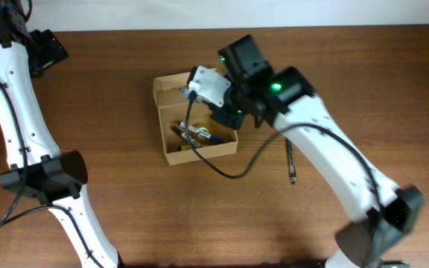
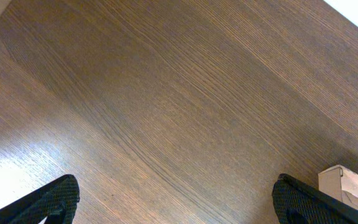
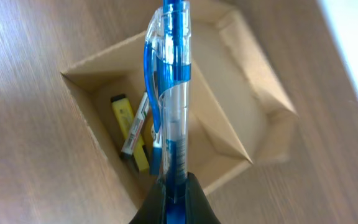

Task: Pack container
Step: 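Place the blue pen into the box and release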

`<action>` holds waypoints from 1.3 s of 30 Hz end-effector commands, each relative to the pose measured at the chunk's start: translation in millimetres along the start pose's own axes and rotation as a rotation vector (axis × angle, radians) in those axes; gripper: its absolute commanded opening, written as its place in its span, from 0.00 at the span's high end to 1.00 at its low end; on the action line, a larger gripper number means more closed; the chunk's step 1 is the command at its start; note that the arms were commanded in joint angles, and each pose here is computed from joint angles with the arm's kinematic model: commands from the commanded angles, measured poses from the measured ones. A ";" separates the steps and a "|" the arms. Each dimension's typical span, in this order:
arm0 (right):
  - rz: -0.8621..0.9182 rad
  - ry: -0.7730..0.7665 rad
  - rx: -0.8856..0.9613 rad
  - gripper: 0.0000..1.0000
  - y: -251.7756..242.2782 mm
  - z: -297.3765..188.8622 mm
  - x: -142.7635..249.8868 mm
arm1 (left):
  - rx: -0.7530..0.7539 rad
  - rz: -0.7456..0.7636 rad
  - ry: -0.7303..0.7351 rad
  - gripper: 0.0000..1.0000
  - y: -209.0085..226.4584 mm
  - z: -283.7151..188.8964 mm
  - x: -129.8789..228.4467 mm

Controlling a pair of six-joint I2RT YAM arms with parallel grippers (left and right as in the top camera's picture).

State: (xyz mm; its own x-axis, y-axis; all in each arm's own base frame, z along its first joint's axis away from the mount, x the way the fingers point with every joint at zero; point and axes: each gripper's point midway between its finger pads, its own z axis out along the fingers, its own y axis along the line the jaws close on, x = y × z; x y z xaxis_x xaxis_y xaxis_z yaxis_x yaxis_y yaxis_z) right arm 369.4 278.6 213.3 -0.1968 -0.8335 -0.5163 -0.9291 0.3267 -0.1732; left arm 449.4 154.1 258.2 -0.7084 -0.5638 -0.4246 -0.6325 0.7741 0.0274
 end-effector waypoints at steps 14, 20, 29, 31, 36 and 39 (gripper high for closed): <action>-0.043 0.147 -0.230 0.96 29.3 126.4 44.4 | -0.016 0.012 -0.002 0.00 3.8 2.6 -1.5; -0.043 0.181 -0.265 0.96 49.5 134.6 44.4 | -0.016 0.012 -0.002 0.00 3.8 2.6 -1.5; -0.052 0.266 -0.257 0.96 50.8 151.5 65.6 | -0.017 0.012 -0.002 0.00 3.9 2.6 -1.6; -0.066 0.292 -0.253 0.96 50.0 156.0 72.5 | -0.016 0.012 -0.002 0.00 3.8 2.6 -1.5; -0.084 0.342 -0.238 0.96 47.3 165.0 85.5 | -0.016 0.012 -0.002 0.00 3.8 2.6 -1.5; -0.075 0.349 -0.239 0.85 48.0 164.6 86.7 | -0.016 0.012 -0.001 0.00 3.8 2.7 -1.5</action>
State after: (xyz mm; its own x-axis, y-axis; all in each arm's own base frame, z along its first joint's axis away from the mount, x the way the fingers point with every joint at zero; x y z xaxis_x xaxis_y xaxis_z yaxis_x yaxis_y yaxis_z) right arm 358.6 300.2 29.9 -0.1901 -0.9566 -0.2209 -0.9817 0.1871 0.0343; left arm 449.4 154.1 258.2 -0.7084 -0.5638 -0.4246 -0.6325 0.7741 0.0274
